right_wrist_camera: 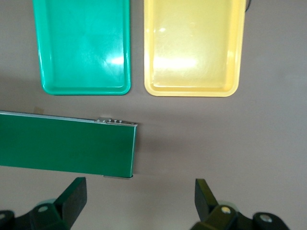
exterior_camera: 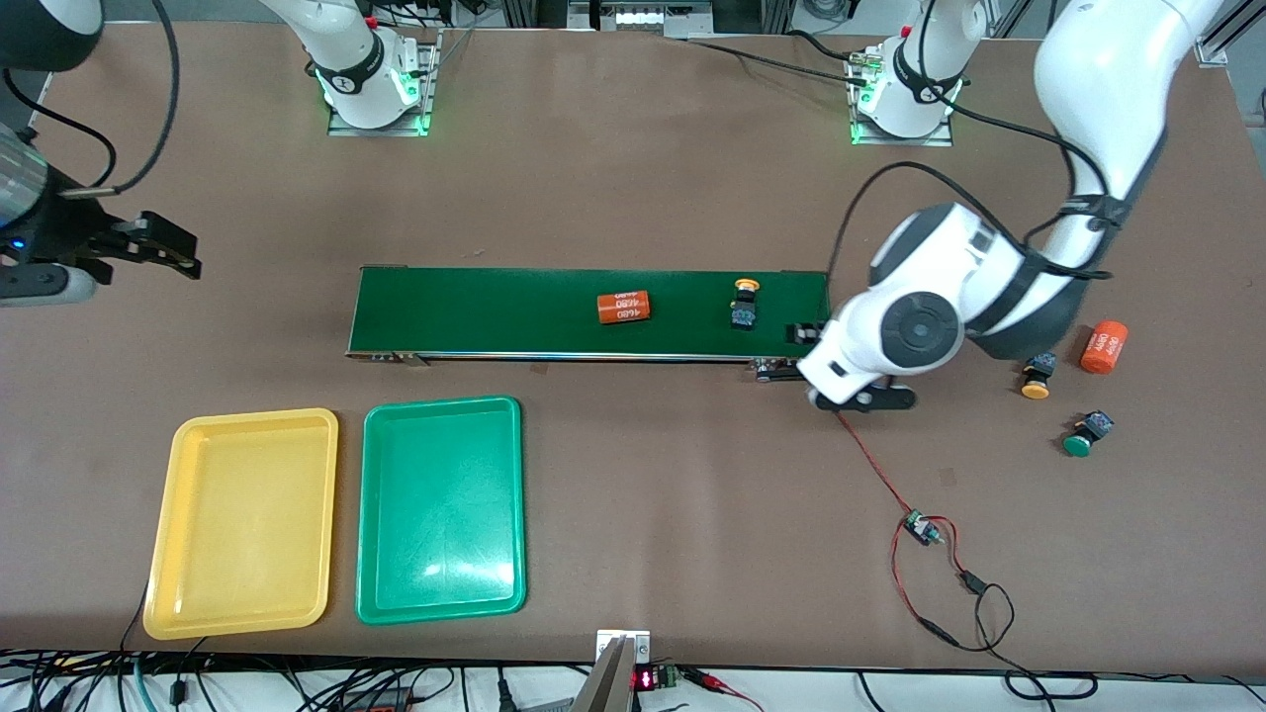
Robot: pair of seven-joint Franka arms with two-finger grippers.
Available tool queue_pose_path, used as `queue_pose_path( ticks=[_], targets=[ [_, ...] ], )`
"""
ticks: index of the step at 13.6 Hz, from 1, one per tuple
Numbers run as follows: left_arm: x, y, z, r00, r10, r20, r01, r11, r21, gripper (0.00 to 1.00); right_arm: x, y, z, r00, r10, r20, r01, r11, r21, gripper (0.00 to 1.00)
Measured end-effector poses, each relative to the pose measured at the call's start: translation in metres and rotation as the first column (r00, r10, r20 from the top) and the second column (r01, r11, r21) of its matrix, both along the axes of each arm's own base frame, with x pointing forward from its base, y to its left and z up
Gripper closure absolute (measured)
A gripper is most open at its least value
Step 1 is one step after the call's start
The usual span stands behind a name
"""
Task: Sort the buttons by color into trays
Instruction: 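Place the push button on the belt with the left gripper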
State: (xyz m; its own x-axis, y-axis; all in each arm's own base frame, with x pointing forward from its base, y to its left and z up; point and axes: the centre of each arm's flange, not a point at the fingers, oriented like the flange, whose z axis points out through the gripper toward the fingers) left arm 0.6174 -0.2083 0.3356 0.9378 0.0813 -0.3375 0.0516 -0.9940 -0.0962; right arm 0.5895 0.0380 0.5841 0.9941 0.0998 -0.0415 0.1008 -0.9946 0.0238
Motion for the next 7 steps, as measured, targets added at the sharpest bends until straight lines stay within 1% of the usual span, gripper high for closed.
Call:
queue_pose_path(
  ticks=[1, 2, 3, 5, 7],
  targets=[
    [0.007, 0.023, -0.006, 1.0, 0.016, -0.008, -0.016, 1.0, 0.002, 0.0, 0.002, 0.008, -0.007, 1.0, 0.012, -0.012, -0.012, 1.0, -0.001, 0.0],
    [0.014, 0.047, -0.015, 1.0, 0.007, -0.019, -0.007, 1.0, 0.002, 0.0, 0.004, 0.015, -0.012, 1.0, 0.02, -0.021, -0.02, 1.0, -0.001, 0.0],
    [0.02, 0.072, -0.026, 0.999, -0.025, -0.027, 0.025, 1.0, 0.011, 0.0, 0.005, 0.02, -0.016, 0.999, 0.025, -0.028, -0.025, 1.0, -0.002, 0.0],
    [0.029, 0.121, -0.048, 0.99, -0.135, -0.047, 0.137, 0.989, 0.048, 0.0, 0.005, 0.023, -0.018, 0.999, 0.029, -0.031, -0.029, 1.0, -0.002, 0.0],
    [0.038, 0.158, -0.063, 0.959, -0.277, -0.062, 0.282, 0.953, 0.113, 0.0, 0.005, 0.023, -0.018, 0.999, 0.029, -0.031, -0.029, 1.0, -0.002, 0.0]
  ],
)
